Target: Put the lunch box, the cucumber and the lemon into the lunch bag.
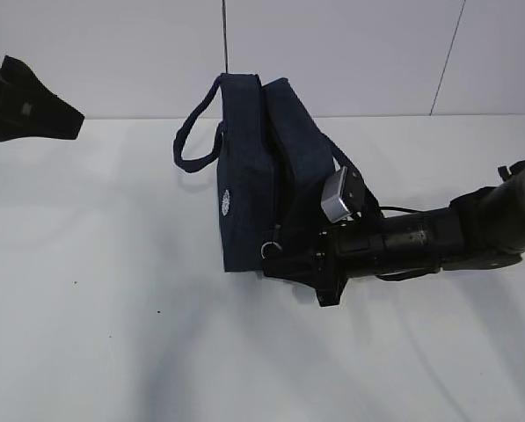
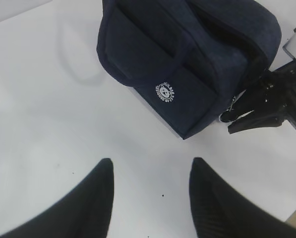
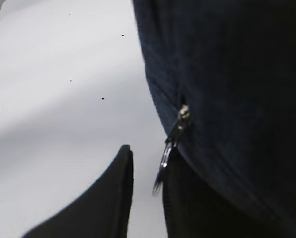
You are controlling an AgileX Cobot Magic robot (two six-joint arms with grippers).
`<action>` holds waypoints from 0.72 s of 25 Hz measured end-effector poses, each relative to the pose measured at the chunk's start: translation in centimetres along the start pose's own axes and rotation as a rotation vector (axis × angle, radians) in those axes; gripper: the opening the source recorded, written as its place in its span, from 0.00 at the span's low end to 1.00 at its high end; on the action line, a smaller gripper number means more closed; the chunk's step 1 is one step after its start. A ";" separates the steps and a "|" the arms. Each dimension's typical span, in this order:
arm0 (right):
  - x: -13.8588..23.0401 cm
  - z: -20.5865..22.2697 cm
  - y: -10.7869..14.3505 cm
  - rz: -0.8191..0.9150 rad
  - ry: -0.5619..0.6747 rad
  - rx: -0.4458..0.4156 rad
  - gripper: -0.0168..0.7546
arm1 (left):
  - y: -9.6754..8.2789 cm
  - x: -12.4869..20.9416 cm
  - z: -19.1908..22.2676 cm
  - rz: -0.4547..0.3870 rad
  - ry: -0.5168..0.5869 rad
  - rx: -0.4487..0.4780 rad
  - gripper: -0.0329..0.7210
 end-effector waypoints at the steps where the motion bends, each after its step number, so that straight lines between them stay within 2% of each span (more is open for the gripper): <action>1: -0.1 0.0 -0.1 -0.003 -0.002 0.001 0.17 | 0.0 0.0 0.0 0.000 0.002 0.001 0.49; 4: -0.2 0.1 -0.2 -0.006 -0.003 0.002 0.03 | -0.1 0.1 0.0 0.000 0.007 0.004 0.49; 14: -0.1 0.1 -0.1 0.061 -0.006 -0.002 0.02 | -0.1 0.2 0.0 0.000 0.009 0.005 0.49; 18: -0.8 0.1 0.4 0.118 -0.042 -0.034 0.02 | -0.1 0.2 0.0 0.000 0.009 0.005 0.49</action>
Point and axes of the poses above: a point on each arm's last joint axis where the gripper is mounted, z pointing out along that axis toward the gripper, y along the wrist's bending axis when the last joint is at zero, x = y × z, the point moved 9 cm from there along z, pointing out along that axis toward the gripper, and after that the axes turned 1 degree about -z, right-handed, at the moved point
